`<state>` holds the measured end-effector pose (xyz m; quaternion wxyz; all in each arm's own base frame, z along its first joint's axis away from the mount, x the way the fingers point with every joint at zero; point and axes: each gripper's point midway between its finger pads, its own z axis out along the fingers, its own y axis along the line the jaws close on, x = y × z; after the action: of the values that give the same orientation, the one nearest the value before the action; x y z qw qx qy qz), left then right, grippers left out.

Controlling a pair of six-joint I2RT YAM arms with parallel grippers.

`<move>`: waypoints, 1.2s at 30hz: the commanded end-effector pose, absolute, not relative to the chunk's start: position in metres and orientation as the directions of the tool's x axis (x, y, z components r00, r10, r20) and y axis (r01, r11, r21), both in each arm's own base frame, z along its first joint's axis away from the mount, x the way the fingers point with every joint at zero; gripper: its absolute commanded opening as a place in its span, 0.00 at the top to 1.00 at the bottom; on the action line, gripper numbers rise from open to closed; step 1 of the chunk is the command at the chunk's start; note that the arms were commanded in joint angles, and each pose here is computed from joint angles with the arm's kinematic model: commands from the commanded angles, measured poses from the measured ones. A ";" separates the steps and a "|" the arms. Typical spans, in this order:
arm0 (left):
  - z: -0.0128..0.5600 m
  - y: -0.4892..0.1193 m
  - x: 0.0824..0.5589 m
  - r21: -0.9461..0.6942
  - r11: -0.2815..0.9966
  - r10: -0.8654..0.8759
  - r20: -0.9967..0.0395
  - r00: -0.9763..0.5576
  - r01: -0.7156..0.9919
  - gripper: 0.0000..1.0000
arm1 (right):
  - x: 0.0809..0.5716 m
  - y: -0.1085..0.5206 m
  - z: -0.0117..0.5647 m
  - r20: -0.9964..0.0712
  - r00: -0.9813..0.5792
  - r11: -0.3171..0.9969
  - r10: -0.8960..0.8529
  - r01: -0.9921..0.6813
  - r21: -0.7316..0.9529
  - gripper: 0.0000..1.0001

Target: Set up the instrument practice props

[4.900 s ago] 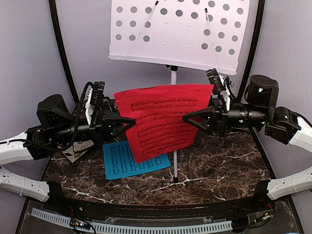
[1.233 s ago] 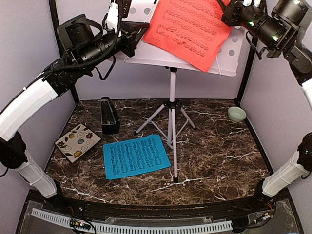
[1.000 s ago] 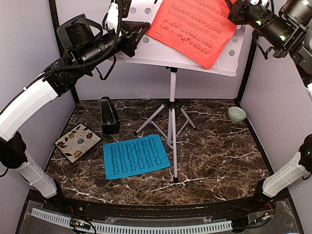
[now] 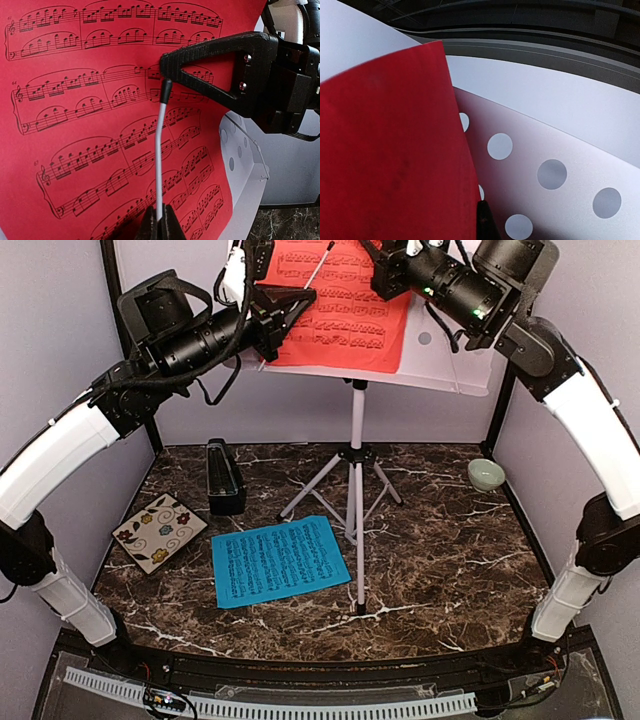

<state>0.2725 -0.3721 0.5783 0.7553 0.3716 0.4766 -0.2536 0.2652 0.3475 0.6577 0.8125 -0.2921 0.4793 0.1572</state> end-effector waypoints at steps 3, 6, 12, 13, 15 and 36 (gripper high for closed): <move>0.604 -0.365 0.252 0.347 0.572 -0.101 -0.869 0.484 0.743 1.00 | 0.250 0.349 0.681 -0.828 0.557 0.768 0.061 -0.556 -0.318 1.00; 0.603 -0.366 0.251 0.348 0.566 -0.102 -0.870 0.482 0.748 1.00 | 0.252 0.357 0.676 -0.829 0.556 0.757 0.064 -0.569 -0.323 1.00; 0.605 -0.365 0.249 0.349 0.562 -0.110 -0.867 0.486 0.750 1.00 | 0.251 0.360 0.682 -0.819 0.566 0.752 0.097 -0.581 -0.312 1.00; 0.606 -0.364 0.248 0.350 0.563 -0.110 -0.866 0.488 0.749 1.00 | 0.250 0.362 0.683 -0.817 0.567 0.749 0.101 -0.584 -0.313 1.00; 0.607 -0.365 0.248 0.351 0.562 -0.112 -0.865 0.489 0.749 1.00 | 0.249 0.365 0.683 -0.814 0.570 0.741 0.111 -0.593 -0.315 1.00; 0.608 -0.362 0.248 0.353 0.567 -0.109 -0.863 0.493 0.744 1.00 | 0.250 0.376 0.683 -0.796 0.590 0.730 0.135 -0.603 -0.322 1.00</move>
<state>0.2687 -0.3746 0.5782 0.7532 0.3811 0.4693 -0.2592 0.2591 0.3862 0.6626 0.8236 -0.3175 0.4211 0.2088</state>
